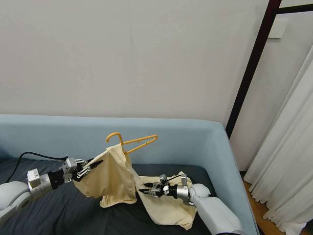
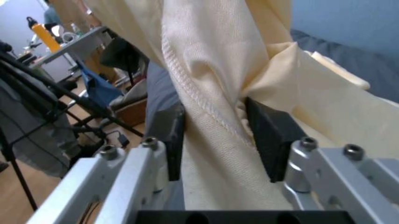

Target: Pick up the clothes from the sofa and hang them on the clothes hanger.

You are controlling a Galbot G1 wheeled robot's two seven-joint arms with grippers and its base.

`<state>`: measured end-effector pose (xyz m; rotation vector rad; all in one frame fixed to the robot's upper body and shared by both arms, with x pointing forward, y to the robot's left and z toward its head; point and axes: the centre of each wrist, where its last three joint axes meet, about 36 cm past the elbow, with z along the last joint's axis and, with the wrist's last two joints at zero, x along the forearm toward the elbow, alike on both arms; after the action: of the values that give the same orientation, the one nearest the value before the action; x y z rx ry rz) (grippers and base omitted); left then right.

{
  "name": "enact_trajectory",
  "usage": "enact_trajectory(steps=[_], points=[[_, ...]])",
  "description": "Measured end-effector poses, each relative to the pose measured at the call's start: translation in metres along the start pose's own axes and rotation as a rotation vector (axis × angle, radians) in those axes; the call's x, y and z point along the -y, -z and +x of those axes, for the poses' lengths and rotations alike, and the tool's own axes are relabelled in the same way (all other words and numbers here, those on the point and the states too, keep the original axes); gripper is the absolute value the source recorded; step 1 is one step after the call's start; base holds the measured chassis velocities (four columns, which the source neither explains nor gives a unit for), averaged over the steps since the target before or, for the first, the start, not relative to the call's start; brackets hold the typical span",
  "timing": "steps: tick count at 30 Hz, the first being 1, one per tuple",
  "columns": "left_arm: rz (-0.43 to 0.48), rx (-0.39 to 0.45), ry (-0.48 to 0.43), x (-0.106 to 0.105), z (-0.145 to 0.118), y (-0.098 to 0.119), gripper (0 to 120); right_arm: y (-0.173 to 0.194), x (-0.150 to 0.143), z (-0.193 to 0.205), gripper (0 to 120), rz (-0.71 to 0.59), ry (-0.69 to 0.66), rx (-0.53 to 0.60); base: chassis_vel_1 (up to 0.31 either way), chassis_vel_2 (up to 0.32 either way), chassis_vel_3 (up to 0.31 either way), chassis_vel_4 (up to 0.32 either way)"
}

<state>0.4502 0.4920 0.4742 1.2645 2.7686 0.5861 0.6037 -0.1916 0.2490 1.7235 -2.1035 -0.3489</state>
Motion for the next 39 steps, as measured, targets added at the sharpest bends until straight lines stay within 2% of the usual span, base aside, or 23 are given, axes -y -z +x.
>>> enact_trajectory(steps=[2,3,7,8,10,14,16,21,23,27,29,31,35,39], points=[[0.0,0.0,0.0,0.0,0.0,0.0,7,0.002,-0.001,0.005,26,0.013,0.017,-0.004,0.0,0.0,0.0,0.0],[0.0,0.0,0.0,0.0,0.0,0.0,7,0.002,-0.001,0.005,26,0.013,0.017,-0.004,0.0,0.0,0.0,0.0],[0.003,0.0,0.002,0.001,0.0,-0.002,7,0.007,-0.002,0.023,8,0.037,0.052,-0.008,0.0,0.0,0.0,0.0],[0.003,0.0,0.002,0.001,0.0,-0.002,7,0.007,-0.002,0.023,8,0.037,0.052,-0.008,0.0,0.0,0.0,0.0],[0.003,0.0,0.005,0.001,0.0,-0.004,7,0.011,-0.003,0.033,0,0.043,0.06,0.009,0.0,0.0,0.0,0.0],[0.003,0.008,0.01,0.0,-0.001,-0.004,7,0.024,-0.007,0.044,0,0.054,0.038,0.075,0.0,0.0,0.0,0.0],[0.008,0.029,0.022,-0.001,-0.003,-0.004,7,0.046,-0.017,0.053,0,0.075,-0.05,0.157,0.0,0.0,0.0,0.0],[0.01,0.08,0.044,-0.002,-0.01,-0.002,7,0.078,-0.039,0.063,0,0.093,-0.177,0.262,0.0,0.0,0.0,0.0],[0.011,0.093,0.047,-0.002,-0.012,-0.001,7,0.084,-0.044,0.067,0,0.097,-0.184,0.276,0.0,0.0,0.0,0.0],[0.018,0.138,0.05,0.0,-0.018,0.003,7,0.097,-0.054,0.077,0,0.107,-0.177,0.309,0.0,0.0,0.0,0.0],[0.026,0.17,0.049,0.003,-0.023,0.006,7,0.107,-0.059,0.083,0,0.107,-0.18,0.346,0.0,0.0,0.0,0.0],[0.036,0.235,0.035,0.008,-0.035,0.015,7,0.13,-0.072,0.092,0,0.104,-0.242,0.425,0.0,0.0,0.0,0.0],[0.033,0.265,0.028,0.009,-0.04,0.021,7,0.147,-0.086,0.101,0,0.122,-0.358,0.439,0.0,0.0,0.0,0.0],[0.037,0.277,0.02,0.013,-0.045,0.021,7,0.141,-0.091,0.111,0,0.155,-0.434,0.365,0.0,0.0,0.0,0.0]])
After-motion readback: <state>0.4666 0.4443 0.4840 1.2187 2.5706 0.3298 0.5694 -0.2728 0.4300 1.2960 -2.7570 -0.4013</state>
